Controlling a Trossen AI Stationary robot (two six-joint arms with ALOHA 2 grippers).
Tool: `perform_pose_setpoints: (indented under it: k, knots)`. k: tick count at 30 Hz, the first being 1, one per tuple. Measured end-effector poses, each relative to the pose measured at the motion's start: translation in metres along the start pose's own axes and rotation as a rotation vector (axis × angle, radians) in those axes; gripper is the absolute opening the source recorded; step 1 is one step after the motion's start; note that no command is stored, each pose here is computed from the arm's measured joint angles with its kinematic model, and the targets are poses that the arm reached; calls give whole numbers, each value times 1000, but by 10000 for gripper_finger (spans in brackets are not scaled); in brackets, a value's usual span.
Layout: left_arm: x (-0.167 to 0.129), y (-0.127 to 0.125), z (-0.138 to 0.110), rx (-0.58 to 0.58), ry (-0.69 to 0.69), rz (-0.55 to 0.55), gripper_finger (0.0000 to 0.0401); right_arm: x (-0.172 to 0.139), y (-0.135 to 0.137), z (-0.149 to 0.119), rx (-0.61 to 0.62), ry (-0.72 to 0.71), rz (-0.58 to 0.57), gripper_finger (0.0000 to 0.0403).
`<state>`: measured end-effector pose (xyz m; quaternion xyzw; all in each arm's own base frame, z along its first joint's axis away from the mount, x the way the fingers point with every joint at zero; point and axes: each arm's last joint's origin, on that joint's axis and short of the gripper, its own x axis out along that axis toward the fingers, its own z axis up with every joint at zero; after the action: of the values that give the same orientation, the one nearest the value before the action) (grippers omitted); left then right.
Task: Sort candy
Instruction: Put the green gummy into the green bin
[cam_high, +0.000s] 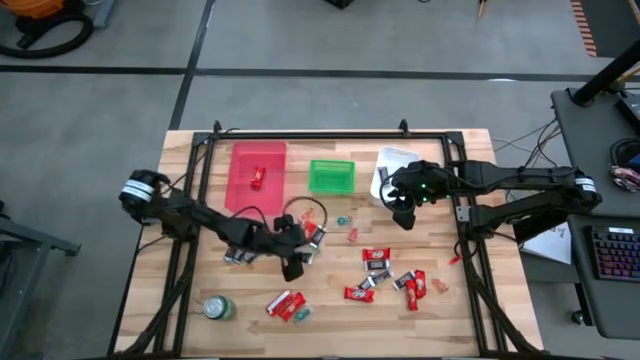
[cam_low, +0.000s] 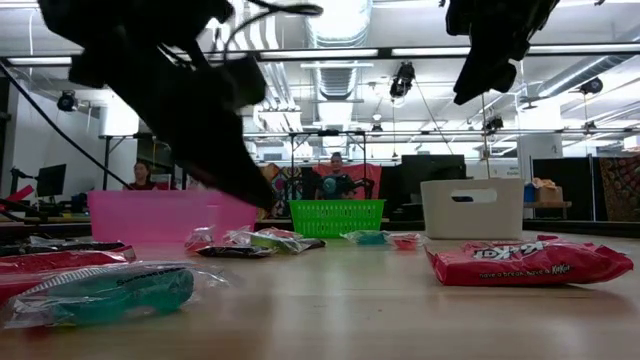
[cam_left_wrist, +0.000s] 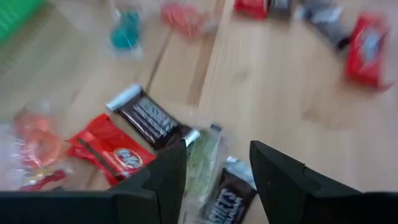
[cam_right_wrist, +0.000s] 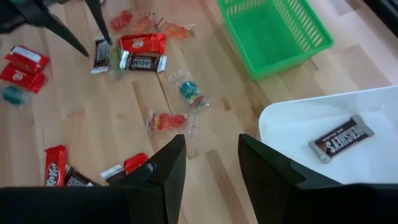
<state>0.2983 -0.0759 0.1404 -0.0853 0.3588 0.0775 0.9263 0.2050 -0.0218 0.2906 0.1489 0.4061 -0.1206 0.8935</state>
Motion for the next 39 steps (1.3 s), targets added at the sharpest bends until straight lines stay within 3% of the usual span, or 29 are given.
perform_pose_setpoints:
  k: [9,15,21,29,39]
  knots:
    - [28,-11,4,125,173,68,160,0,0,0,2,1,0,139]
    - [29,-12,5,124,177,71,149,0,0,0,1,2,0,139]
    - [29,-11,6,115,174,70,106,0,0,0,1,1,0,139]
    - [28,-13,9,111,167,63,9,0,0,0,1,0,1,139]
    - [7,-15,27,123,94,13,0,0,0,0,0,0,2,139]
